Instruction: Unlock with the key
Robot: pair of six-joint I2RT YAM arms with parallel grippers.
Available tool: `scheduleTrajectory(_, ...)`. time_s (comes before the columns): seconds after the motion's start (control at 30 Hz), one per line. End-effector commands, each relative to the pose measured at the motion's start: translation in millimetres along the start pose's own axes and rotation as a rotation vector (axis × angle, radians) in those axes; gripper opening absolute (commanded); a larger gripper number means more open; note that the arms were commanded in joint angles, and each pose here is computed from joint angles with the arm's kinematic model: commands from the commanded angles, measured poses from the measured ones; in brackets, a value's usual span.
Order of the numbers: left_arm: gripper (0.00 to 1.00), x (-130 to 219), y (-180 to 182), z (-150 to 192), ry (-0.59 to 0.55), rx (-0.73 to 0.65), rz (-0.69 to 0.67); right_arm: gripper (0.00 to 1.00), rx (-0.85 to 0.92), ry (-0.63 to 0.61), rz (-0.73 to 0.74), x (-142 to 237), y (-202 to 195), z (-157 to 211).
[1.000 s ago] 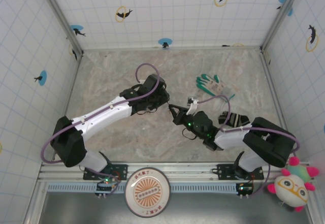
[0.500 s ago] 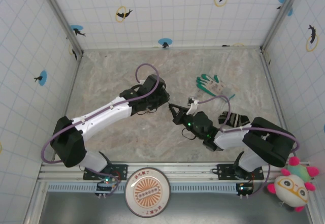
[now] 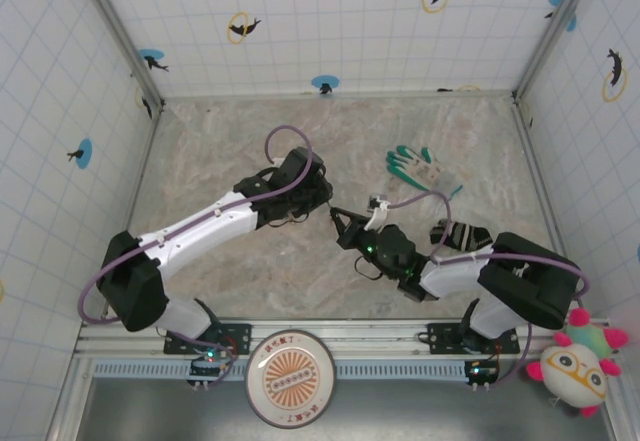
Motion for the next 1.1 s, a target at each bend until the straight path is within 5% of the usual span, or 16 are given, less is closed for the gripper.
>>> scheduleTrajectory(0.0, 0.13, 10, 5, -5, -0.050, 0.039, -0.023, 0.00, -0.023, -0.078, 0.022, -2, 9, -6)
scheduleTrajectory(1.07, 0.14, -5, 12, -1, -0.017, 0.089, -0.105, 0.00, -0.096, -0.062, 0.054, -9, 9, 2)
Point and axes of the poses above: each hand's point on the last joint's axis, 136 mm out from that joint toward the fingers, its own x axis back along the fingers, its own y axis along the line the jaws close on, z = x × y, the point moved 9 cm from there along x, back along the fingers, and after that the axes turned 2 degrees about -x, right-handed, at the moved point
